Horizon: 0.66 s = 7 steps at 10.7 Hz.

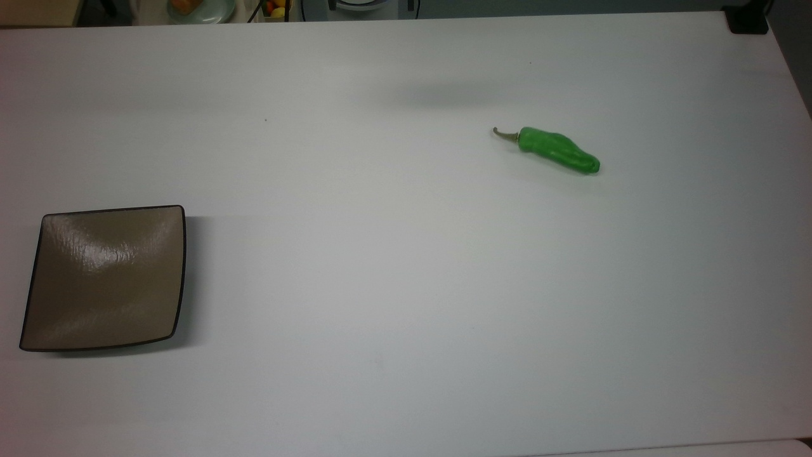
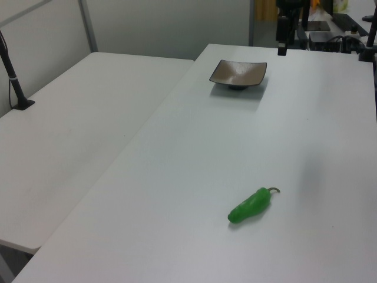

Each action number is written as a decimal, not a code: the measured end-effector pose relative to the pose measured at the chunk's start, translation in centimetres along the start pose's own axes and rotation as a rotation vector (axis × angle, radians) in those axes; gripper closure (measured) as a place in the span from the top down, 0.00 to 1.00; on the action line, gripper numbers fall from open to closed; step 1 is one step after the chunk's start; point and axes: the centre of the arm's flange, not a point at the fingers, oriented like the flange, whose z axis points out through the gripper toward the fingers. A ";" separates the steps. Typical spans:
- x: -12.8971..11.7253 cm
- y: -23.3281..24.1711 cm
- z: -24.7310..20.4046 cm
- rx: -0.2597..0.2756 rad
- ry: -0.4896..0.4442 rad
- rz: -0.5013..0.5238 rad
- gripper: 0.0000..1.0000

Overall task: Chili peppers are placed on a ceramic plate
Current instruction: 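Move the open gripper over the green chili pepper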

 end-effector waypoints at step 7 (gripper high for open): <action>0.2 -0.2 1.3 -0.002 -0.025 -0.043 1.00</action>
